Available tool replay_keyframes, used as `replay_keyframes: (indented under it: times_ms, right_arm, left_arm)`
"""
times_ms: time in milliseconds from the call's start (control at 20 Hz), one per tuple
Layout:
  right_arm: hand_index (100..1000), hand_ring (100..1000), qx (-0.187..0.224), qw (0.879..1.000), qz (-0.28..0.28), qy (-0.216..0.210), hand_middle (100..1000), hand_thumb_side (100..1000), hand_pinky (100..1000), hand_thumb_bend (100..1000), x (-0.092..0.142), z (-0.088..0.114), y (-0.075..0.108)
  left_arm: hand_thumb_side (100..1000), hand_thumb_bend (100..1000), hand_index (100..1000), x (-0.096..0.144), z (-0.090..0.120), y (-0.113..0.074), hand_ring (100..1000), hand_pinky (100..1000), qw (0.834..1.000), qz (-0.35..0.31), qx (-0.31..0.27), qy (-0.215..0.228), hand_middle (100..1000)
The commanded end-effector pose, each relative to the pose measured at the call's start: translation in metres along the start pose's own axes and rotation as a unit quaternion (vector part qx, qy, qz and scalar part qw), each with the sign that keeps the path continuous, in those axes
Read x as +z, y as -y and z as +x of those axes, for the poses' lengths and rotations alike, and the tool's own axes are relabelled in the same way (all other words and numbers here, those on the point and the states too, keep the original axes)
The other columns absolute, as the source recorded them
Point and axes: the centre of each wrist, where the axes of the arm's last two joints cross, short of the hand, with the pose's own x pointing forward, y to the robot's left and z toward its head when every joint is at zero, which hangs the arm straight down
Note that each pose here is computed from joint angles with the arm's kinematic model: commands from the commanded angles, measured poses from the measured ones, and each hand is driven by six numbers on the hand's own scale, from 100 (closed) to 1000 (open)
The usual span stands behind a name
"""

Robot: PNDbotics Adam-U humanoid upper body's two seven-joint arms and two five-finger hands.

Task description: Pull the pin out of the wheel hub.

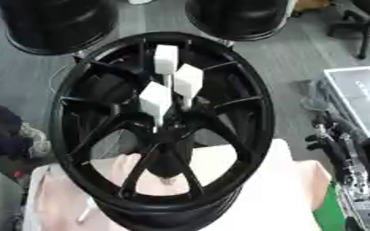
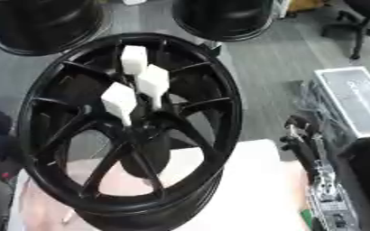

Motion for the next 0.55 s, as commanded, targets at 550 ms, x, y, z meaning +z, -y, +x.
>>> replay_keyframes:
  times_ms: [550]
  right_arm:
    - [819,551,-0.002,1.0,-0.014,0.006,739,628,474,100,-0.0048,0.007,0.002]
  left_arm:
    - [1000,175,732,0.0008,0.004,-0.0009,436,657,1.0,0.014,-0.008,-0.007,595]
